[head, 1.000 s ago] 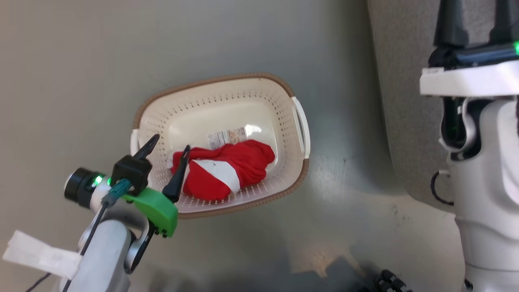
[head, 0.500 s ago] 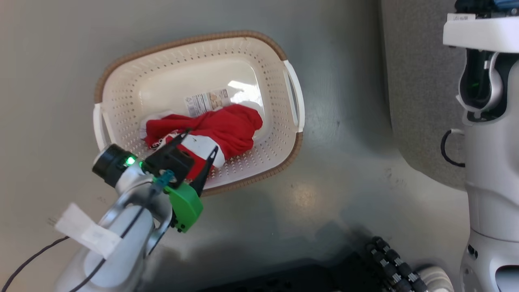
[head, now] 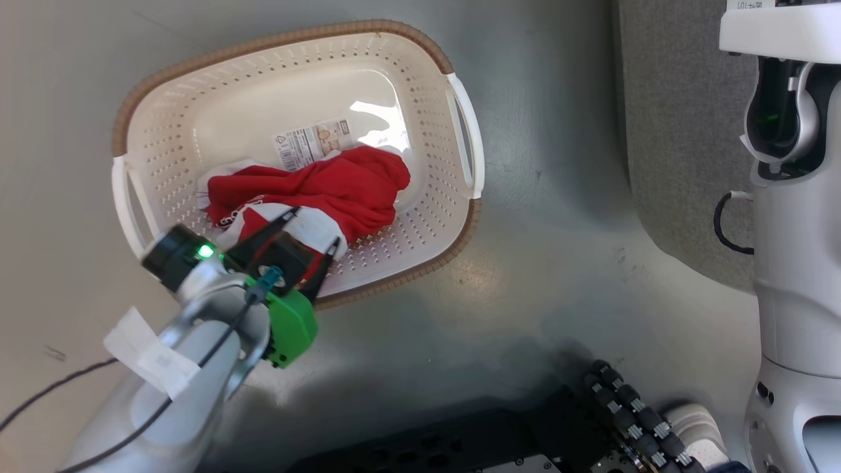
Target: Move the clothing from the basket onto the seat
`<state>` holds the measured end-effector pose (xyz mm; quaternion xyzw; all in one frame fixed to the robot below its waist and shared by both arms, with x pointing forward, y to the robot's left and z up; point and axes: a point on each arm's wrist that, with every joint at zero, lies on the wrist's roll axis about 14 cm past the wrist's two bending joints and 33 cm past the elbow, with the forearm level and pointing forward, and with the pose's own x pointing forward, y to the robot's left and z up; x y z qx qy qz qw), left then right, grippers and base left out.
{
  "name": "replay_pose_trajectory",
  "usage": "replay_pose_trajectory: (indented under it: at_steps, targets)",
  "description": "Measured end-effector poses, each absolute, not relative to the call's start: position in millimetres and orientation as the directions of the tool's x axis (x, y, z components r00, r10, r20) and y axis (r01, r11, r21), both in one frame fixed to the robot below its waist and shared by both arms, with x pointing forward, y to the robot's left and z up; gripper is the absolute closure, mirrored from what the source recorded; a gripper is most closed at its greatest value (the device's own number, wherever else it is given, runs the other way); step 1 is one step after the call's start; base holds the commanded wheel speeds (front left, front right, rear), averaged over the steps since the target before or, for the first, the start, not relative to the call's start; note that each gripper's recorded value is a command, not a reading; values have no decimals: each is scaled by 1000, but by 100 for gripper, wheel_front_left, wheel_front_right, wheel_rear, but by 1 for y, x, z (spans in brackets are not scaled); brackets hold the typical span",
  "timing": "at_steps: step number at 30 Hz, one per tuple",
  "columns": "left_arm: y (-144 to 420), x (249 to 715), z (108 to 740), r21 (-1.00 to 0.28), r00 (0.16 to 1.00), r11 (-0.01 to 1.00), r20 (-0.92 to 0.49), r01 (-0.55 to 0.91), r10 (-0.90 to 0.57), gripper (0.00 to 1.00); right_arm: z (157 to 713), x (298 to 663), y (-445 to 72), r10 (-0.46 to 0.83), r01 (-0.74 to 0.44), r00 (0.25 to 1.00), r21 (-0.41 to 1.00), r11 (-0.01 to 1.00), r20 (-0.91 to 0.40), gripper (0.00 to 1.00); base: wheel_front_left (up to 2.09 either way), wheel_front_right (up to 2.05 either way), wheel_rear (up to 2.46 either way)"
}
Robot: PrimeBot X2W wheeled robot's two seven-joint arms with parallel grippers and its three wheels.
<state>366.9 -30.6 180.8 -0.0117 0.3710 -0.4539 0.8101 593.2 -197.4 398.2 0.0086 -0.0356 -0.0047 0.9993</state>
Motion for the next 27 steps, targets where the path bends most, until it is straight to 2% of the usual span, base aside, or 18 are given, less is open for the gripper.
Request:
replay_pose_trajectory:
  at_steps: [26, 27]
  targets:
    - [-26, 352, 136, -338, 182, 505, -660, 794, -729, 0, 375, 594, -202, -9, 9, 1000, -8, 1000, 27, 0, 0, 0, 0]
    - [-26, 350, 135, -339, 176, 501, -663, 796, -728, 3, 376, 595, -203, -9, 10, 1000, -10, 1000, 29, 0, 0, 0, 0]
